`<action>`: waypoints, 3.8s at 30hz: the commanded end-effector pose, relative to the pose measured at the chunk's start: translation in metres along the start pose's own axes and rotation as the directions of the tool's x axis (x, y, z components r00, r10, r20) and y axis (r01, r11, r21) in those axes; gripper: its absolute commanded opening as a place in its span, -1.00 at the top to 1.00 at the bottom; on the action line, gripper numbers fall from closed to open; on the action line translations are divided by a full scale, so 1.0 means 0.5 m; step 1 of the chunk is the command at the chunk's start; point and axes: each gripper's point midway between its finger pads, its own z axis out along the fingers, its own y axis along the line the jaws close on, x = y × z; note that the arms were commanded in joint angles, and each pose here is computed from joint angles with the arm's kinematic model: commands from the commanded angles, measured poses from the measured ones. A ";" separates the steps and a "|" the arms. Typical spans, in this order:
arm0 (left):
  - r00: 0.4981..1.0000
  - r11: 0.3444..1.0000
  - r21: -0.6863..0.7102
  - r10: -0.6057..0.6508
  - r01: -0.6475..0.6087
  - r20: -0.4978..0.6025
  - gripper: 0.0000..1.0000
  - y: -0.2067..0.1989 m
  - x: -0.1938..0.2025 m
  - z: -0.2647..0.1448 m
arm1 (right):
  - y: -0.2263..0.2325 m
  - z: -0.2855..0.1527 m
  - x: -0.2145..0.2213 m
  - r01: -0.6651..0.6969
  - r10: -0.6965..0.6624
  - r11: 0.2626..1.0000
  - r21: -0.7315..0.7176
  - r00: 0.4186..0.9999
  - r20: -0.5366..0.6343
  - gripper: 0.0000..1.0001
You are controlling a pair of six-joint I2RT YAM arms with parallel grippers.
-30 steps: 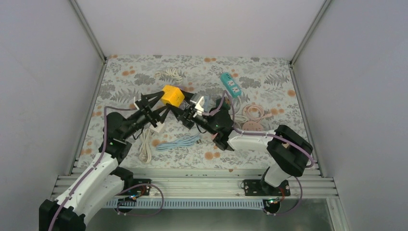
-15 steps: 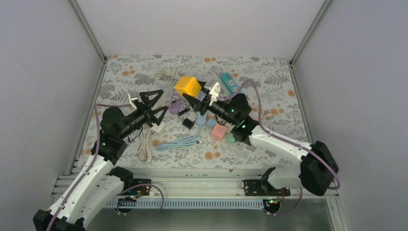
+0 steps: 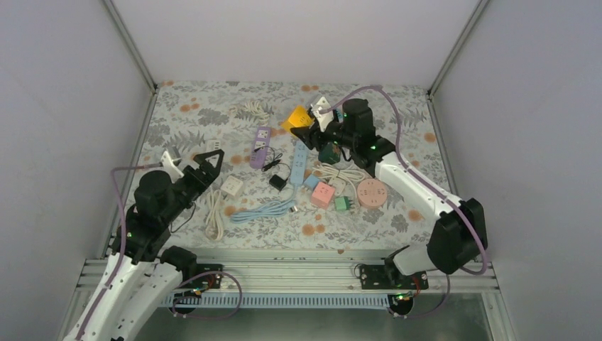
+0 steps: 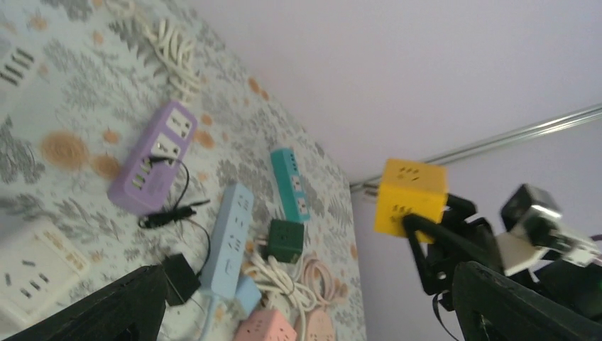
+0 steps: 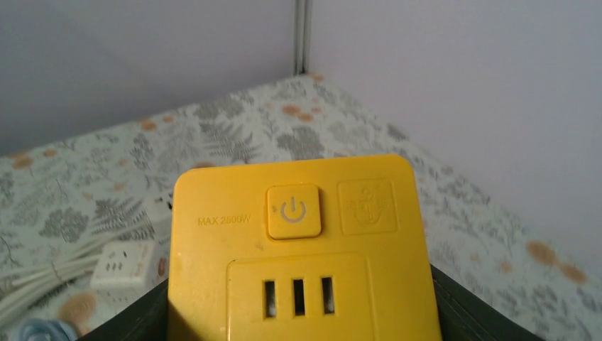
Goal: Insert the plug
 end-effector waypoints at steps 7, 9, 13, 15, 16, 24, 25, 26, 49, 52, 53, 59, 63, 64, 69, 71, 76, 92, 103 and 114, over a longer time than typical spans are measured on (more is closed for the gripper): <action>0.975 0.973 -0.067 0.219 -0.221 -0.033 -1.00 -0.008 -0.012 0.013 | -0.045 0.042 0.045 -0.231 0.233 0.970 0.080 0.972 -0.026 0.38; 0.972 0.970 -0.069 0.228 -0.232 -0.058 -1.00 -0.006 -0.005 0.022 | -0.053 0.048 0.065 -0.242 0.249 0.965 0.104 0.967 -0.061 0.39; 0.965 0.965 -0.073 0.245 -0.252 -0.090 -1.00 0.001 0.004 0.038 | -0.057 0.056 0.085 -0.233 0.246 0.965 0.116 0.963 -0.107 0.42; 0.962 0.963 -0.073 0.251 -0.259 -0.104 -1.00 0.003 0.008 0.048 | -0.056 0.060 0.089 -0.219 0.231 0.970 0.110 0.966 -0.119 0.42; 0.961 0.962 -0.072 0.254 -0.263 -0.112 -1.00 0.003 0.009 0.053 | -0.057 0.064 0.090 -0.211 0.223 0.972 0.106 0.967 -0.125 0.43; 0.954 0.952 -0.131 0.257 -0.277 -0.153 -1.00 0.024 0.009 0.094 | -0.064 0.170 0.104 -0.137 0.132 0.991 -0.007 0.967 -0.216 0.44; 0.954 0.950 -0.145 0.254 -0.277 -0.159 -1.00 0.030 0.009 0.102 | -0.067 0.185 0.106 -0.128 0.121 0.992 -0.016 0.967 -0.223 0.44; 0.954 0.948 -0.161 0.248 -0.275 -0.167 -1.00 0.039 0.011 0.110 | -0.069 0.200 0.110 -0.117 0.107 0.993 -0.031 0.967 -0.231 0.44; 0.945 0.921 -0.293 0.173 -0.255 -0.279 -1.00 0.153 0.044 0.146 | -0.055 0.424 0.218 0.043 -0.145 0.947 -0.318 0.942 -0.304 0.51; 0.941 0.922 -0.288 0.174 -0.260 -0.290 -1.00 0.152 0.046 0.150 | -0.055 0.438 0.250 0.032 -0.143 0.947 -0.321 0.934 -0.329 0.53; 0.941 0.922 -0.288 0.173 -0.258 -0.289 -1.00 0.152 0.046 0.151 | -0.056 0.441 0.259 0.029 -0.143 0.947 -0.320 0.930 -0.339 0.54; 0.941 0.926 -0.288 0.156 -0.246 -0.300 -1.00 0.165 0.057 0.157 | -0.059 0.441 0.273 0.017 -0.136 0.951 -0.310 0.922 -0.363 0.56; 0.939 0.926 -0.289 0.149 -0.242 -0.311 -1.00 0.170 0.063 0.160 | -0.070 0.437 0.258 0.019 -0.127 0.956 -0.292 0.926 -0.355 0.56; 0.939 0.926 -0.290 0.148 -0.242 -0.311 -1.00 0.171 0.063 0.159 | -0.073 0.436 0.252 0.020 -0.124 0.958 -0.287 0.929 -0.349 0.56; 0.942 0.927 -0.292 0.145 -0.237 -0.304 -1.00 0.173 0.062 0.157 | -0.087 0.431 0.231 0.011 -0.102 0.962 -0.273 0.941 -0.323 0.56; 0.942 0.927 -0.294 0.142 -0.234 -0.303 -1.00 0.174 0.063 0.156 | -0.088 0.432 0.234 0.014 -0.106 0.961 -0.276 0.942 -0.319 0.56; 0.942 0.926 -0.298 0.139 -0.233 -0.307 -1.00 0.177 0.064 0.157 | -0.091 0.442 0.264 0.006 -0.102 0.963 -0.268 0.932 -0.347 0.57; 0.941 0.927 -0.305 0.114 -0.216 -0.320 -1.00 0.192 0.075 0.169 | -0.085 0.420 0.313 0.003 -0.134 0.952 -0.306 0.903 -0.408 0.63; 0.940 0.930 -0.303 0.103 -0.207 -0.325 -1.00 0.190 0.077 0.172 | -0.070 0.445 0.356 -0.030 -0.121 0.936 -0.350 0.908 -0.401 0.63; 0.938 0.928 -0.314 0.089 -0.201 -0.336 -1.00 0.199 0.083 0.180 | -0.044 0.441 0.426 -0.065 -0.135 0.922 -0.382 0.869 -0.475 0.62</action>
